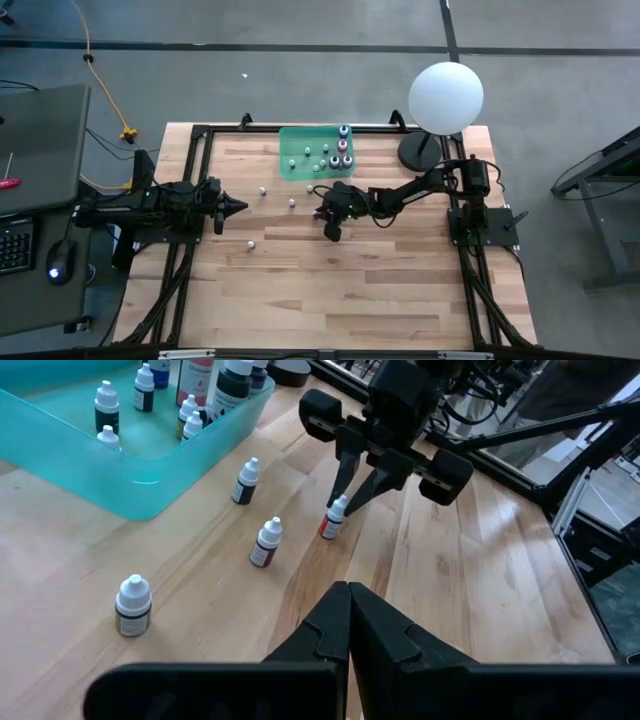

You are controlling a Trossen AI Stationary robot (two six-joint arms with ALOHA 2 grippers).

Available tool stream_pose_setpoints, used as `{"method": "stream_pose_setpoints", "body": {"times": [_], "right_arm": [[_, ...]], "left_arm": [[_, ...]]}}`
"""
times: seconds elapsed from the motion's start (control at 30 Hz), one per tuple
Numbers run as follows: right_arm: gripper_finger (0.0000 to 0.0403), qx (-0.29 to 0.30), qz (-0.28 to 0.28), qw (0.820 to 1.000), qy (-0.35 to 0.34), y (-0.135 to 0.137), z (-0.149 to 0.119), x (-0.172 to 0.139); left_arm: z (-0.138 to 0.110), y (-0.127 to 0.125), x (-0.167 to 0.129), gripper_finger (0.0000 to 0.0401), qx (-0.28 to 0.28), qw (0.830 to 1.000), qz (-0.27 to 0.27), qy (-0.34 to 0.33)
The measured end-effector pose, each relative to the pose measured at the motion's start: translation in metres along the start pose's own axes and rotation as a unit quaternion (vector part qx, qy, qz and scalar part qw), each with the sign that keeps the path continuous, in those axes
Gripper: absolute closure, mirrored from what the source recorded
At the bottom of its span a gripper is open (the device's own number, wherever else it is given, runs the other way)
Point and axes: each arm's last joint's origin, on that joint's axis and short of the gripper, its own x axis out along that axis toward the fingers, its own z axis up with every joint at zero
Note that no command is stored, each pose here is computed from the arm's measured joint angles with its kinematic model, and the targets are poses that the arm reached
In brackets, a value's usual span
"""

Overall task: Pick & Place food coloring
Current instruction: Put the small red food coloring into the bin

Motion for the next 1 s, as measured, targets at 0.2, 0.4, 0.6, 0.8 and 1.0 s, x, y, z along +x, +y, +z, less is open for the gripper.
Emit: {"method": "stream_pose_setpoints", "body": {"times": [0.2, 0.4, 0.6, 0.8, 1.0], "right_arm": [[0.0343, 0.000, 0.000, 1.000, 0.000, 0.000, 0.000, 0.000], [0.0352, 0.000, 0.000, 1.000, 0.000, 0.000, 0.000, 0.000], [0.0350, 0.000, 0.004, 1.000, -0.012, 0.002, 0.007, 0.001], [0.0352, -0.004, 0.008, 1.000, -0.026, 0.007, 0.030, 0.006], [0.0351, -0.057, 0.002, 0.998, -0.015, 0.016, 0.072, 0.010]], "left_arm": [[0.000, 0.000, 0.000, 0.0401, 0.000, 1.000, 0.000, 0.000], [0.000, 0.000, 0.000, 0.0401, 0.000, 1.000, 0.000, 0.000], [0.000, 0.000, 0.000, 0.0401, 0.000, 1.000, 0.000, 0.000], [0.000, 0.000, 0.000, 0.0401, 0.000, 1.000, 0.000, 0.000], [0.000, 0.000, 0.000, 0.0401, 0.000, 1.000, 0.000, 0.000]]}}
